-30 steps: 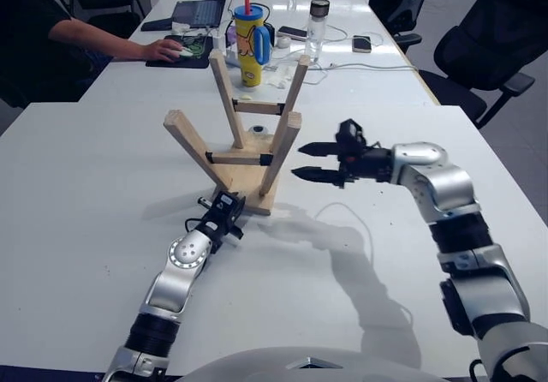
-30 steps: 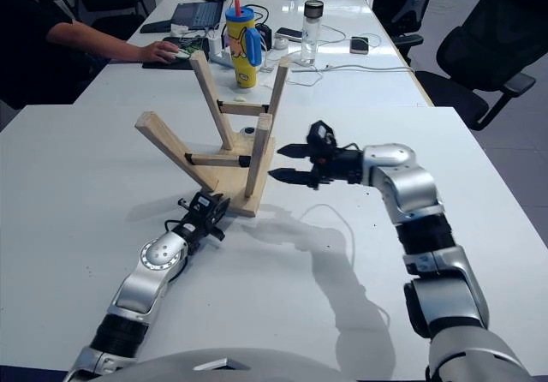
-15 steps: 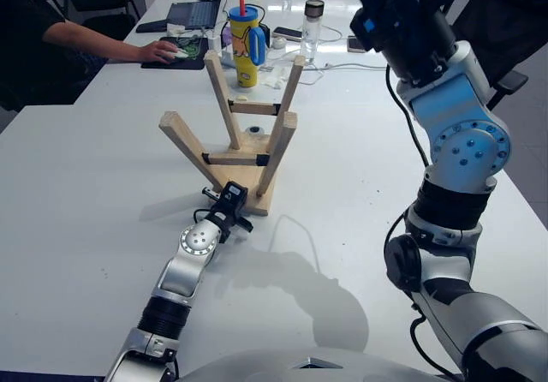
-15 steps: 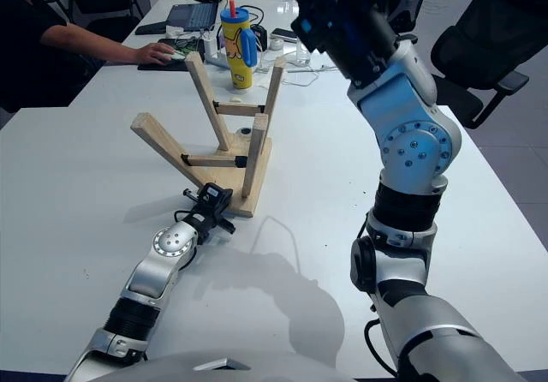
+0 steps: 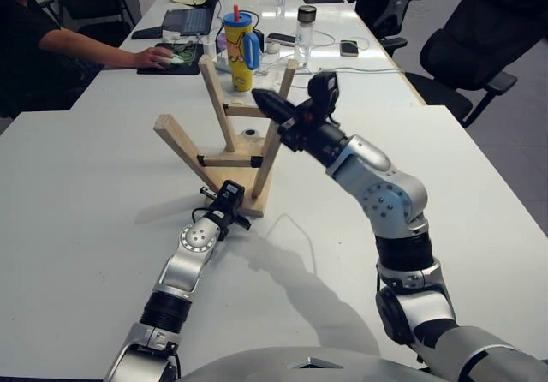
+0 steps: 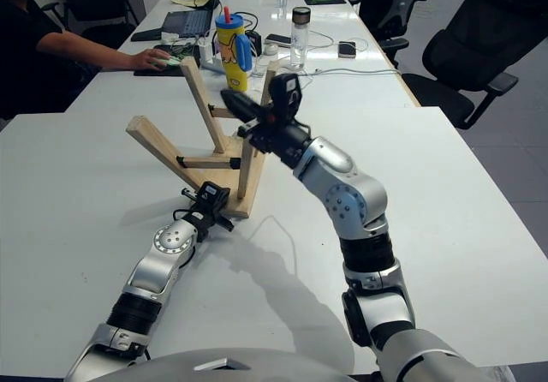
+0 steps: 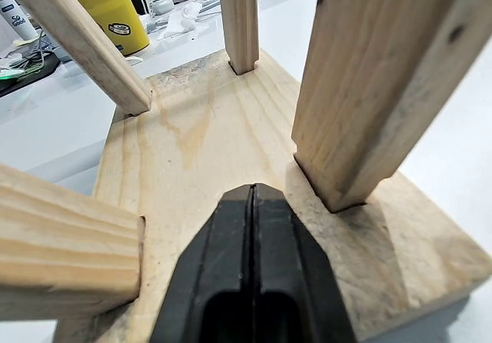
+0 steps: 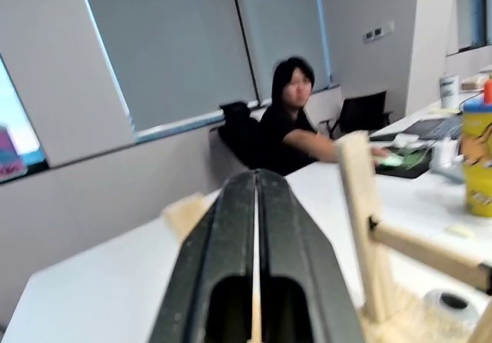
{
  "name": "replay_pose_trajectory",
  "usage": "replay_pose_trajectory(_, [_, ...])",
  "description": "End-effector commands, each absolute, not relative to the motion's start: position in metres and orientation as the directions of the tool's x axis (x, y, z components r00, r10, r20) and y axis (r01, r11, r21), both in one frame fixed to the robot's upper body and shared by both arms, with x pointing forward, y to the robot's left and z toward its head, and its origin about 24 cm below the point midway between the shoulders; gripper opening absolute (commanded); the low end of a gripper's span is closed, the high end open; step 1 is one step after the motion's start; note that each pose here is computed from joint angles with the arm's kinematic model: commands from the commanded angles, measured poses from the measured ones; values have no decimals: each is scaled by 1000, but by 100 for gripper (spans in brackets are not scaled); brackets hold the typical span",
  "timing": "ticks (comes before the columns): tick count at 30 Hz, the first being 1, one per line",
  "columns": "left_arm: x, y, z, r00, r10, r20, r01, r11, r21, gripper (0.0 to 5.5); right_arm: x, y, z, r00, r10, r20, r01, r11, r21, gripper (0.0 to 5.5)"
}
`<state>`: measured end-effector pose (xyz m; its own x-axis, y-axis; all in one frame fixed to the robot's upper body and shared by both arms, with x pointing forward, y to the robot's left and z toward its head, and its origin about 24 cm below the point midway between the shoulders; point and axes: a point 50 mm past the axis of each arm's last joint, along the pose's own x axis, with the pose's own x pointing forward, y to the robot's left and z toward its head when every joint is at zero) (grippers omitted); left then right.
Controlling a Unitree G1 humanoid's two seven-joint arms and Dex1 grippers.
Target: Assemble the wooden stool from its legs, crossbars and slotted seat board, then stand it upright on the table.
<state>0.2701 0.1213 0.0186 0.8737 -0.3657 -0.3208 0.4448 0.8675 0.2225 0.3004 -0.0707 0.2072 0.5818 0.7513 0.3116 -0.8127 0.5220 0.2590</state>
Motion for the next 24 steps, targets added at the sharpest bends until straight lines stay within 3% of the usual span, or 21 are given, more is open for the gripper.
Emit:
replay_pose_trajectory(1, [231,145,-44,742,-251,-621,436,885,164,0,287,-96,299,392,645,656,-891,444,95,4])
replay_pose_trajectory(4, [230,144,-46,741,-248,-624,432,887,160,0,280,-99,327,335,582,740,-898,435,65,4])
replay_pose_trajectory(7, [229,144,-46,741,-247,-624,427,891,155,0,300,-67,295,496,628,600,-855,476,207,4])
replay_pose_trajectory(9, [230,142,-47,742,-248,-623,426,892,153,0,317,-32,217,654,718,239,-742,547,387,4])
replay_pose_trajectory(11, [233,139,-45,745,-255,-617,429,890,151,0,295,-11,113,545,801,-247,-651,590,477,4])
replay_pose_trajectory(12, [236,139,-42,747,-259,-612,433,888,153,0,280,-14,85,484,799,-357,-646,601,470,4])
replay_pose_trajectory(13, [237,140,-41,750,-259,-609,434,887,157,0,273,-17,80,463,805,-371,-648,593,479,4])
replay_pose_trajectory(17, [235,150,-42,748,-243,-618,429,887,170,0,306,-26,171,591,806,40,-739,521,428,4])
replay_pose_trajectory(18, [235,150,-43,743,-245,-623,434,885,170,0,313,-35,207,610,762,215,-769,504,393,4])
replay_pose_trajectory(21, [237,148,-44,739,-249,-626,439,883,167,0,309,-62,287,517,645,563,-852,451,267,4])
replay_pose_trajectory(24, [237,146,-45,739,-251,-625,437,885,162,0,294,-75,318,409,593,694,-897,399,189,4])
